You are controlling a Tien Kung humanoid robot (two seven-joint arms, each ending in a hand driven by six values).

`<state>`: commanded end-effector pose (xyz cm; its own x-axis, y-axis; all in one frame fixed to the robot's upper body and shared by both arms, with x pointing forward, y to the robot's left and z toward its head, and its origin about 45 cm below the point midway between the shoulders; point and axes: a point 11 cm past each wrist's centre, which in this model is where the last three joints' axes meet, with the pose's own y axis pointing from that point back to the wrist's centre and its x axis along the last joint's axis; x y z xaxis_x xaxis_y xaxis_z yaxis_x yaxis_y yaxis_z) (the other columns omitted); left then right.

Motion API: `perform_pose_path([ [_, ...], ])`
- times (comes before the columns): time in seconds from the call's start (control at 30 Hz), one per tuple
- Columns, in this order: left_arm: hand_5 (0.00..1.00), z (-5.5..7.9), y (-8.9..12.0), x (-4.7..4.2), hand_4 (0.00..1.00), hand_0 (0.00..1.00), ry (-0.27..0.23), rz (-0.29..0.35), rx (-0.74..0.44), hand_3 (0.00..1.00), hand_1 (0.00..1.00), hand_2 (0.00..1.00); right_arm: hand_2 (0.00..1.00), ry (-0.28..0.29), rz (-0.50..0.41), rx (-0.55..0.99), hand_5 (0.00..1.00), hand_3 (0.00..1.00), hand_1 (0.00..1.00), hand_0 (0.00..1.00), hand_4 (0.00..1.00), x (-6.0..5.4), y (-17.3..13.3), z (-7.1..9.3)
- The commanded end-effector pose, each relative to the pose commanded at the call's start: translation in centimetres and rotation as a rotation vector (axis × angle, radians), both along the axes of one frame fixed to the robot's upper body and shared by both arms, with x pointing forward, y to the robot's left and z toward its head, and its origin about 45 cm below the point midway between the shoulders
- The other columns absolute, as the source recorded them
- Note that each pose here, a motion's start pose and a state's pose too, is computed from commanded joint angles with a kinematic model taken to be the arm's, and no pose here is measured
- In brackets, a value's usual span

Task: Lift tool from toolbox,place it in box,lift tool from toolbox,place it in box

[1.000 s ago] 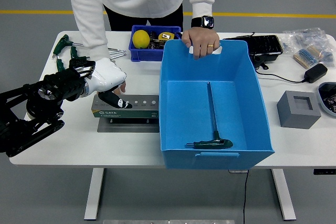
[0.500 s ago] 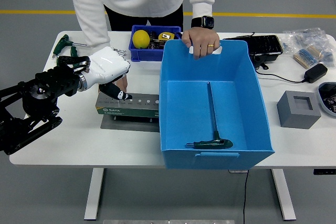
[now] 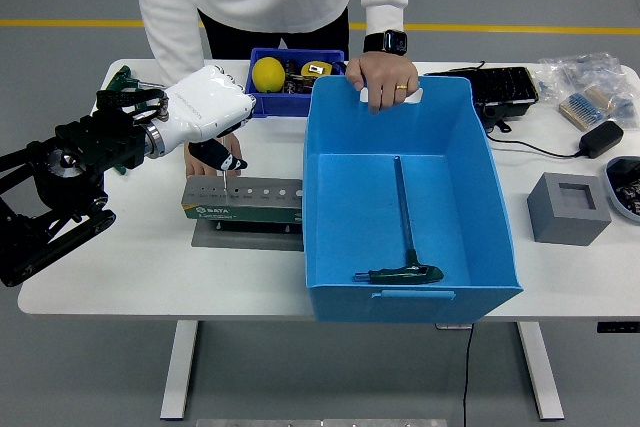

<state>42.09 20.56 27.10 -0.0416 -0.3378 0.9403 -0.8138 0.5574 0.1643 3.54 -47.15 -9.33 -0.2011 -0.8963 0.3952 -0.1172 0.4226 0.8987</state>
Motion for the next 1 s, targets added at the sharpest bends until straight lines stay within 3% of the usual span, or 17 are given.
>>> perform_pose_path([
  [0.33, 0.348, 2.1, -0.8, 0.12, 0.894, 0.258, -0.023, -0.025, 0.018, 0.014, 0.002, 0.002, 0.732, -0.004, -0.003, 0.0, 0.834, 0.713, 0.69, 0.754, 0.971, 0.0, 0.0, 0.0],
  [0.57, 0.343, 4.5, -1.1, 0.15, 0.885, 0.257, -0.048, -0.031, 0.033, 0.016, 0.002, 0.002, 0.732, -0.006, -0.008, -0.003, 0.834, 0.711, 0.69, 0.755, 0.97, 0.1, -0.1, 0.1],
  [0.73, 0.335, 7.4, -1.4, 0.32, 0.877, 0.26, -0.087, -0.027, -0.008, 0.019, 0.002, 0.002, 0.732, -0.006, -0.007, -0.003, 0.833, 0.711, 0.691, 0.754, 0.97, 0.1, -0.2, 0.1],
  [1.0, 0.316, 12.5, -3.7, -0.37, 0.857, 0.26, -0.164, -0.074, -0.138, 0.022, 0.002, 0.002, 0.732, -0.007, -0.003, -0.004, 0.833, 0.712, 0.689, 0.754, 0.97, 0.2, -0.2, 0.1],
])
